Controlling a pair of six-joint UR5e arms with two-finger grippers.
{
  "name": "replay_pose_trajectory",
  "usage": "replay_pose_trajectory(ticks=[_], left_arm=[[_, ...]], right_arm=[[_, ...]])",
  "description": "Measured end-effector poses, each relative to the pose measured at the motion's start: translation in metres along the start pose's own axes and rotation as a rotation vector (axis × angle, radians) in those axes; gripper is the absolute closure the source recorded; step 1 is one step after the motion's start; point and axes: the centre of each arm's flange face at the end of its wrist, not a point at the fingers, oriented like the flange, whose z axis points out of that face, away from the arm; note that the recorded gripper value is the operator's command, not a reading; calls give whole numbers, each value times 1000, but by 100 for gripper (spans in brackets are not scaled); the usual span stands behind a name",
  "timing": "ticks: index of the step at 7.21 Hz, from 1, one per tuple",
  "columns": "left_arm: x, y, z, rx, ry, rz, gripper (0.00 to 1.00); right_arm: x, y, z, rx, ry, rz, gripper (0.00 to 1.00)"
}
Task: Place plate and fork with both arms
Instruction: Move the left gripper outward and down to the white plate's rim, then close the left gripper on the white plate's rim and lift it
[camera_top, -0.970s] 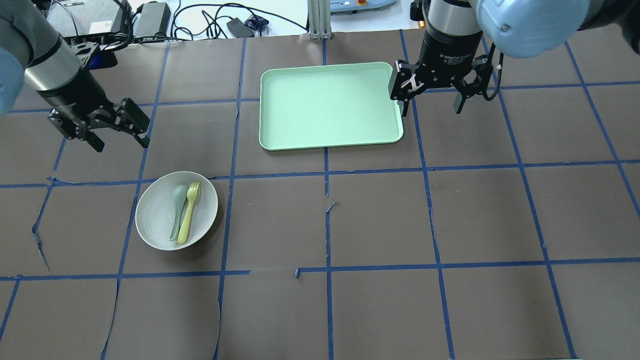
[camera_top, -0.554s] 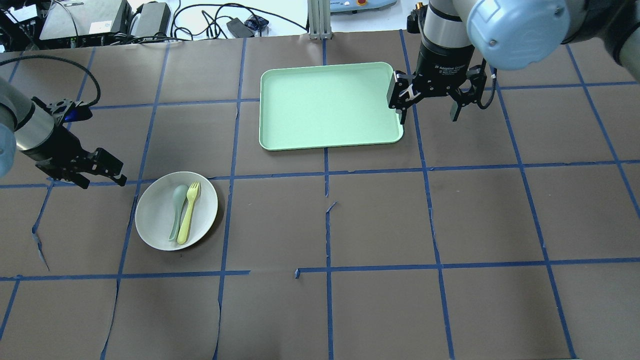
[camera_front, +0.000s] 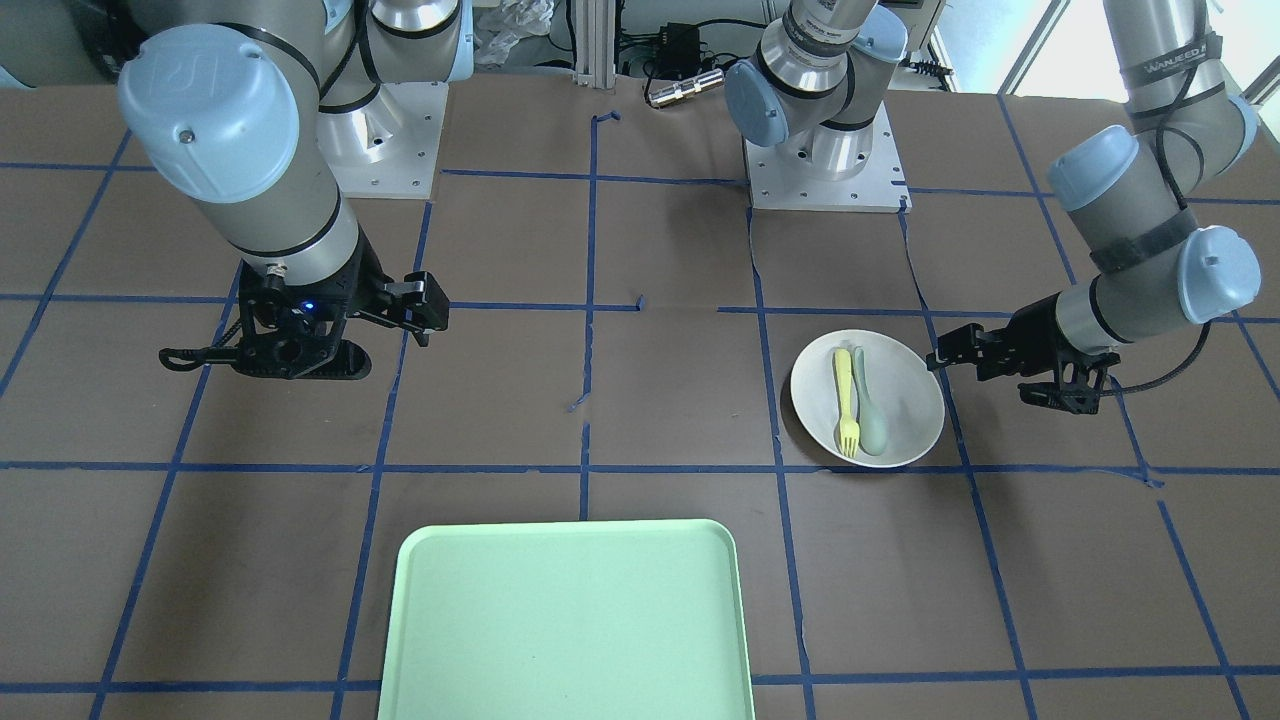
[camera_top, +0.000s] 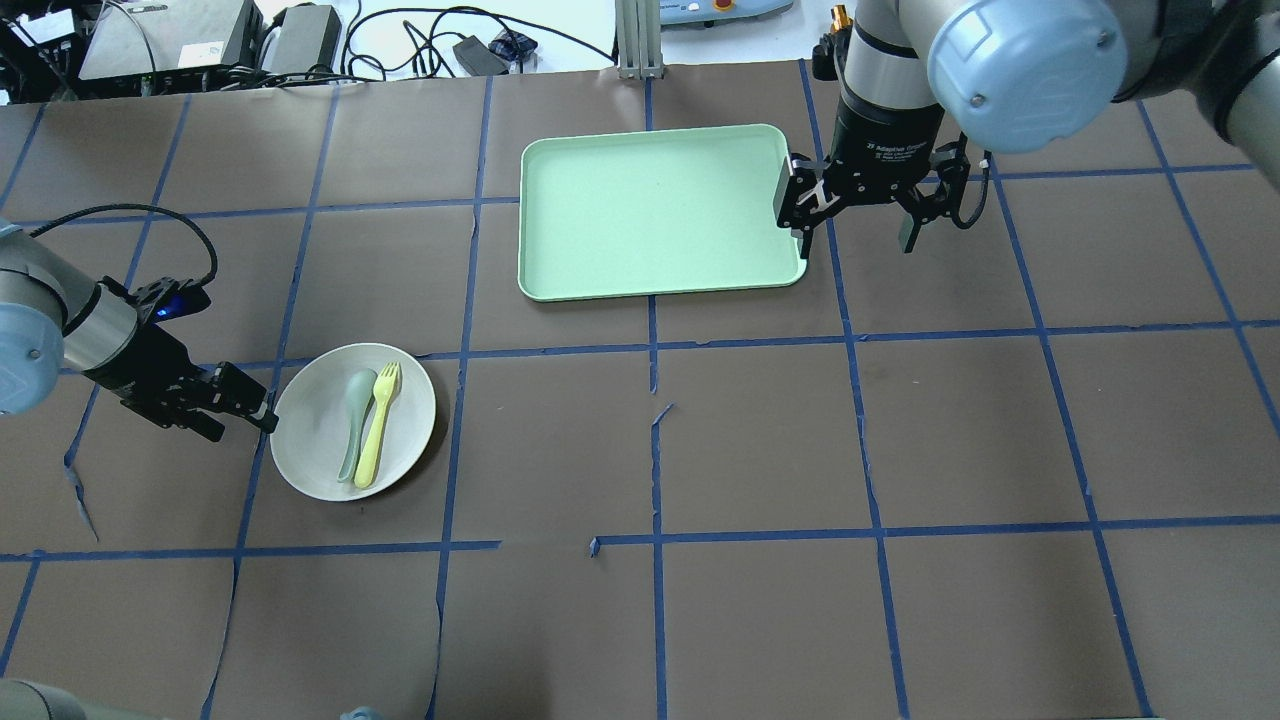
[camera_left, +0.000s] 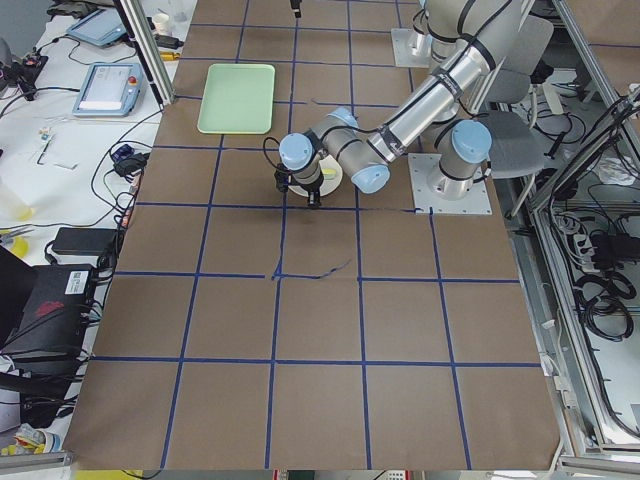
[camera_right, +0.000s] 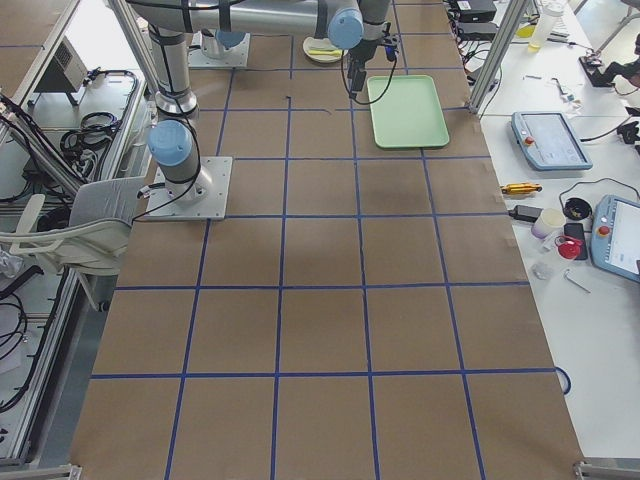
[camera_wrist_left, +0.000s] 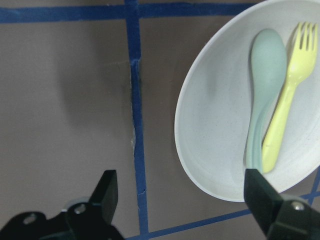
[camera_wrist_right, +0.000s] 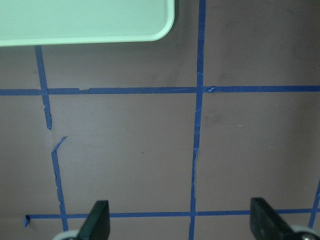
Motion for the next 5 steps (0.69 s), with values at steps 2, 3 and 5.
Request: replay_pose_trajectory(ticks=[2, 3, 5], left_arm=[[-8, -8, 22, -27, 21, 3, 36], [-10, -12, 30, -31, 24, 7, 63], [-11, -17, 37, -38, 22, 19, 100]], right_arm=[[0, 1, 6, -11, 2, -1, 0], [0, 2, 9, -18, 3, -1, 0], [1, 2, 15, -22, 11, 0, 0]])
